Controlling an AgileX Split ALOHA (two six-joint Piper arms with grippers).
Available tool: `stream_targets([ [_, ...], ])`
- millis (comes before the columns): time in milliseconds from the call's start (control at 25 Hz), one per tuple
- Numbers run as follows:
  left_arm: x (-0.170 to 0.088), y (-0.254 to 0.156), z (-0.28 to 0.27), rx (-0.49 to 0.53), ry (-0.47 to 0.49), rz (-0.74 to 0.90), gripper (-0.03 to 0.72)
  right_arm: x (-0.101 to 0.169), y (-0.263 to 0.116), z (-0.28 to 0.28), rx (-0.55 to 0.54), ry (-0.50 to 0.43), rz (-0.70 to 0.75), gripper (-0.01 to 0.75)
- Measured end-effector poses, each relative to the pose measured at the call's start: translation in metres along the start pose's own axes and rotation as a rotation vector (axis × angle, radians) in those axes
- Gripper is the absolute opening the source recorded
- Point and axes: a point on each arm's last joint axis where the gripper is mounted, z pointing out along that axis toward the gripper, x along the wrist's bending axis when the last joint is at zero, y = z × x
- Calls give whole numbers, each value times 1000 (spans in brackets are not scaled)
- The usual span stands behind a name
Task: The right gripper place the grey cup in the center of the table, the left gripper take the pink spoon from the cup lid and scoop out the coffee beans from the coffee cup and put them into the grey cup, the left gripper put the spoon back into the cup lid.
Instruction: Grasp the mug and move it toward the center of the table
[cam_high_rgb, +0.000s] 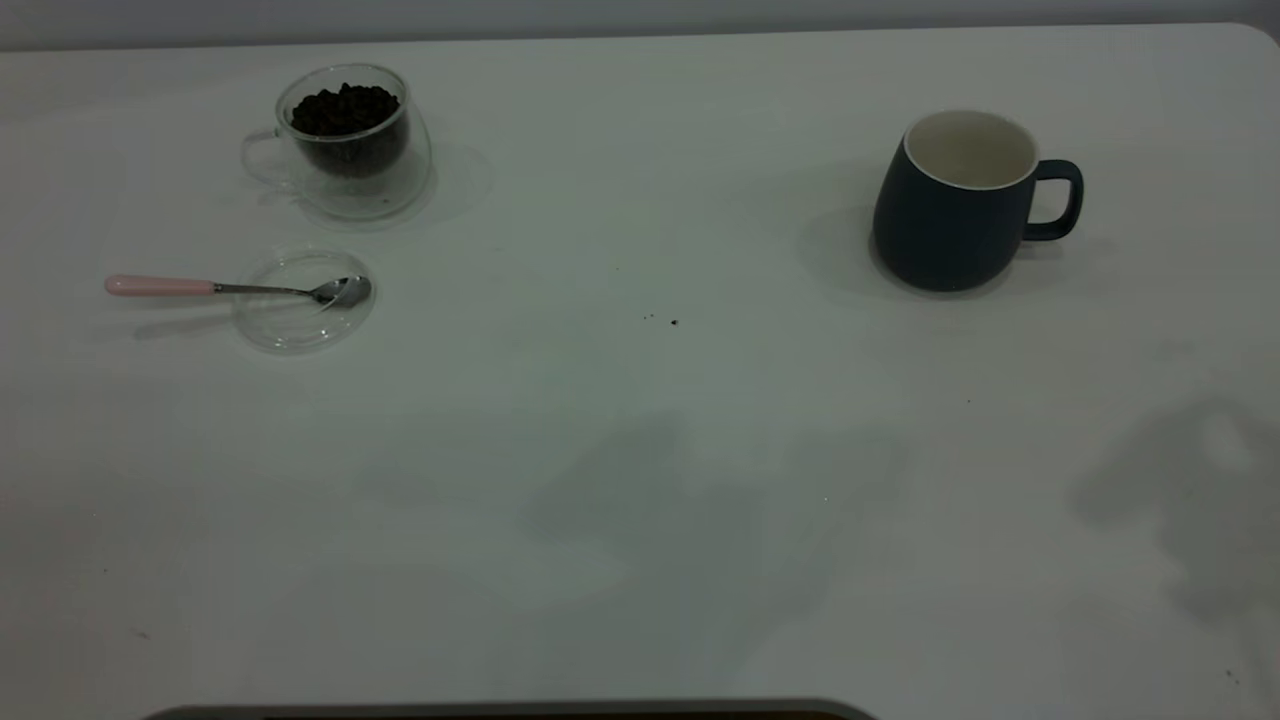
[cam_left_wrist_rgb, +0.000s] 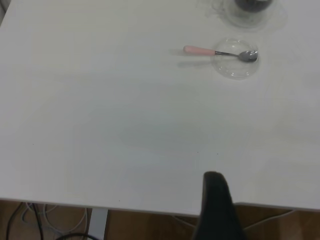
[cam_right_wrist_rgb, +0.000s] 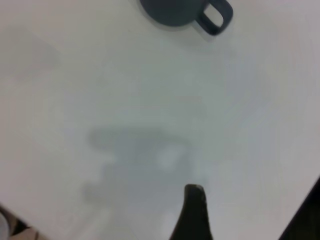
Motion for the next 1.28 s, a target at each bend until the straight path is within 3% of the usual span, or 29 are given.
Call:
stream_targets([
  [240,0,0,0,0,0,0,569,-8,6,62,29,15,-14,678],
  [480,0,0,0,0,0,0,569,-21,18,122,116,91,-59,667],
  [880,0,0,0,0,0,0,569,-42,40,201,150,147,-231,654],
  [1280,0,0,0,0,0,0,569,-24,67,244,118,182,-432,643],
])
